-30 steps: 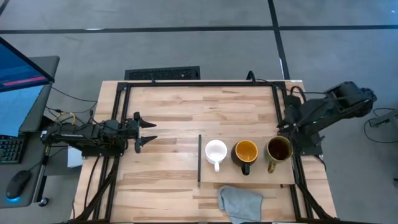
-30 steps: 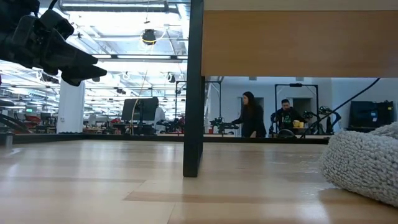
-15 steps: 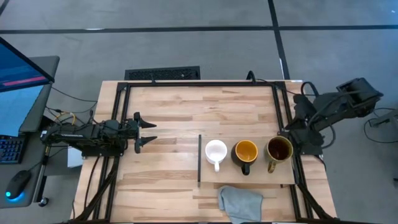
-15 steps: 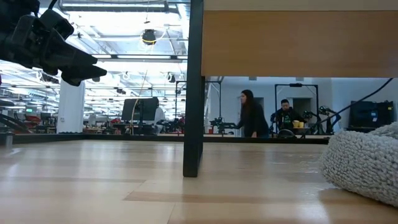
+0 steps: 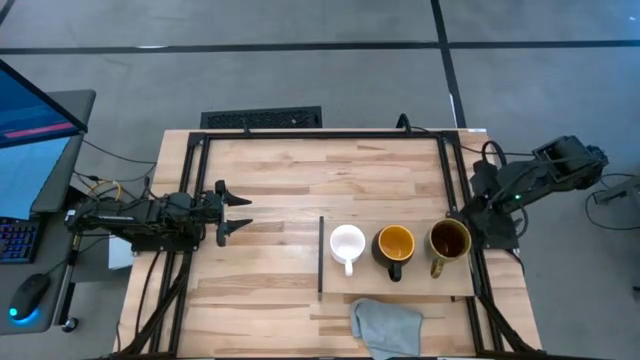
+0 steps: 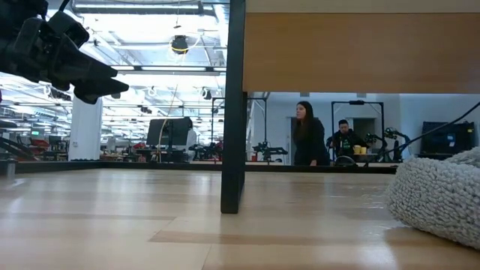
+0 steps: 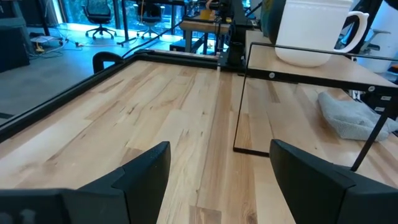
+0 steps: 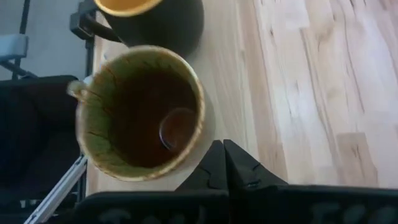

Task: Stack small to large cups/mugs on shelf
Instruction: Put the blue mug on the shelf

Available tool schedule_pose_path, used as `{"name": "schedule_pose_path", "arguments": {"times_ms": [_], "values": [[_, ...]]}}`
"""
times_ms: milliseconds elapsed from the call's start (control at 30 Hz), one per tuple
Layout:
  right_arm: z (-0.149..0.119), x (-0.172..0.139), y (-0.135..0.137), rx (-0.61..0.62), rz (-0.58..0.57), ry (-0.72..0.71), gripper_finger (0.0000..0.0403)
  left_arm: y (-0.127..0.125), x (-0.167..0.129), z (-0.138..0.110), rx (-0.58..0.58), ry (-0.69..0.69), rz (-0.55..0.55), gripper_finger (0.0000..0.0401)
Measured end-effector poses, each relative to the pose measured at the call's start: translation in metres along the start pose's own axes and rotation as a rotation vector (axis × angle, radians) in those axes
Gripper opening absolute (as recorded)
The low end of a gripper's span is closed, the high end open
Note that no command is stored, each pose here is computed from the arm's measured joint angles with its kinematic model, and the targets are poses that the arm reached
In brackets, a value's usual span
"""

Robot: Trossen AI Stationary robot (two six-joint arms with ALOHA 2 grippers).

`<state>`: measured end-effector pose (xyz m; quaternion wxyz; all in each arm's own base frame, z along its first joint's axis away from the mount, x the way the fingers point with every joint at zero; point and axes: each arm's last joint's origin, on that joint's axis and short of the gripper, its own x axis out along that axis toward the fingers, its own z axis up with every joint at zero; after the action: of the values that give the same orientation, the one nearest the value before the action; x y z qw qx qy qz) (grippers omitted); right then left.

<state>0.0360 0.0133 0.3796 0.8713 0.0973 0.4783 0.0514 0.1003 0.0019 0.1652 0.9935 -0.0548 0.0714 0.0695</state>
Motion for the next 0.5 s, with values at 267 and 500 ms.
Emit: {"name": "schedule_pose_path", "arguments": {"times_ms": [267, 500], "values": [[-0.010, 0.021, -0.003, 0.016, -0.007, 0.084, 0.0001, 0.000, 0.000, 0.000, -0.002, 0.000, 0.000, 0.0266], [-0.007, 0.033, 0.000, 0.005, -0.007, 0.146, 0.0000, 0.000, 0.000, 0.000, -0.003, 0.000, 0.000, 0.0266]]}}
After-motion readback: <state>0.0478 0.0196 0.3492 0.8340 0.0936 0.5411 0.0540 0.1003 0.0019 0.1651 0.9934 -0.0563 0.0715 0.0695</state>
